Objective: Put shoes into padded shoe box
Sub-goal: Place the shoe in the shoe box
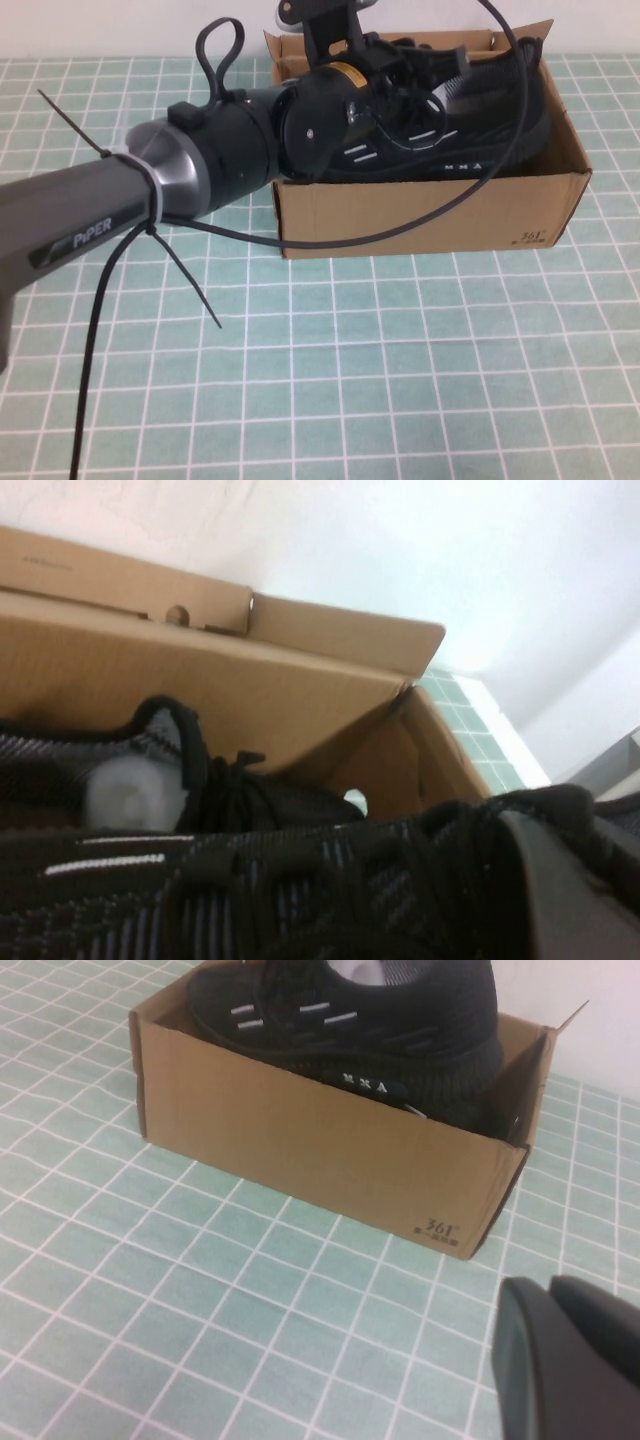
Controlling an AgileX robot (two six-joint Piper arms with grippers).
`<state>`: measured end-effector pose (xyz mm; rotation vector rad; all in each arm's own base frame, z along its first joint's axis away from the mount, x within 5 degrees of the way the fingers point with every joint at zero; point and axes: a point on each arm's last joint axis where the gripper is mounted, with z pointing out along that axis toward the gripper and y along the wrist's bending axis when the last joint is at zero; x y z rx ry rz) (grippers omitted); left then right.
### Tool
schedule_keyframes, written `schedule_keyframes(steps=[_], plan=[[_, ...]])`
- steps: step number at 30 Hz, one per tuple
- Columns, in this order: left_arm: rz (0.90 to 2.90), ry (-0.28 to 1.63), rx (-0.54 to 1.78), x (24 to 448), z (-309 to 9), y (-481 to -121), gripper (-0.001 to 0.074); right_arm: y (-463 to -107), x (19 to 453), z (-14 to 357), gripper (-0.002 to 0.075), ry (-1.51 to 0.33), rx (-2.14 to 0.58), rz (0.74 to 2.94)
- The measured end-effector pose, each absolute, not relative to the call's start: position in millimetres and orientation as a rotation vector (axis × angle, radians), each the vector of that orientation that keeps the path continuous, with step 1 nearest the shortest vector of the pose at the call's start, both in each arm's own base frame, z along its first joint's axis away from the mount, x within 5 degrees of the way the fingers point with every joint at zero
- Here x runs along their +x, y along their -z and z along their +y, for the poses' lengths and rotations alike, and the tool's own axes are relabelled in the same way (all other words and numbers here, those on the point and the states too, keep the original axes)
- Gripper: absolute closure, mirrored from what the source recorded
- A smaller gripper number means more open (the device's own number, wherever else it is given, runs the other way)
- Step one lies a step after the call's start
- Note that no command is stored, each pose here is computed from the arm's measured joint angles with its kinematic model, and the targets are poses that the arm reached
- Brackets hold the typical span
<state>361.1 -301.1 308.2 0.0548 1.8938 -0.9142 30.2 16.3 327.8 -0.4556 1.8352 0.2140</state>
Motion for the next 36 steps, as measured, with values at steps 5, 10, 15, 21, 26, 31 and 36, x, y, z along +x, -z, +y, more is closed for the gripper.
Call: schedule_keyframes(steps=[5,10,15,21,26,31,36], plan=[[1.945,0.917,0.036,364.2,-304.5,-293.7,0.0734,-327.8,30.3,16.2,0.0735,-0.212,-0.456,1.835],[2.011,0.929,-0.018,369.6,-309.4,-270.4,0.0734,-327.4,30.3,15.8,0.0735,-0.204,-0.458,1.839],[2.065,0.915,-0.021,371.8,-312.2,-254.3,0.0734,-326.9,30.4,15.1,0.0735,-0.193,-0.462,1.843],[2.084,0.911,-0.020,371.8,-312.9,-250.2,0.0734,-326.4,30.2,15.0,0.0735,-0.191,-0.464,1.849],[2.090,0.910,-0.019,371.6,-312.9,-249.8,0.0692,-326.4,30.3,15.0,0.0735,-0.190,-0.464,1.849],[2.073,0.934,-0.045,370.7,-312.0,-257.5,0.0495,-326.4,30.3,14.9,0.0735,-0.188,-0.464,1.849],[2.024,0.968,-0.050,364.2,-306.7,-283.9,0.0403,-326.4,30.3,14.9,0.0735,-0.188,-0.463,1.849]])
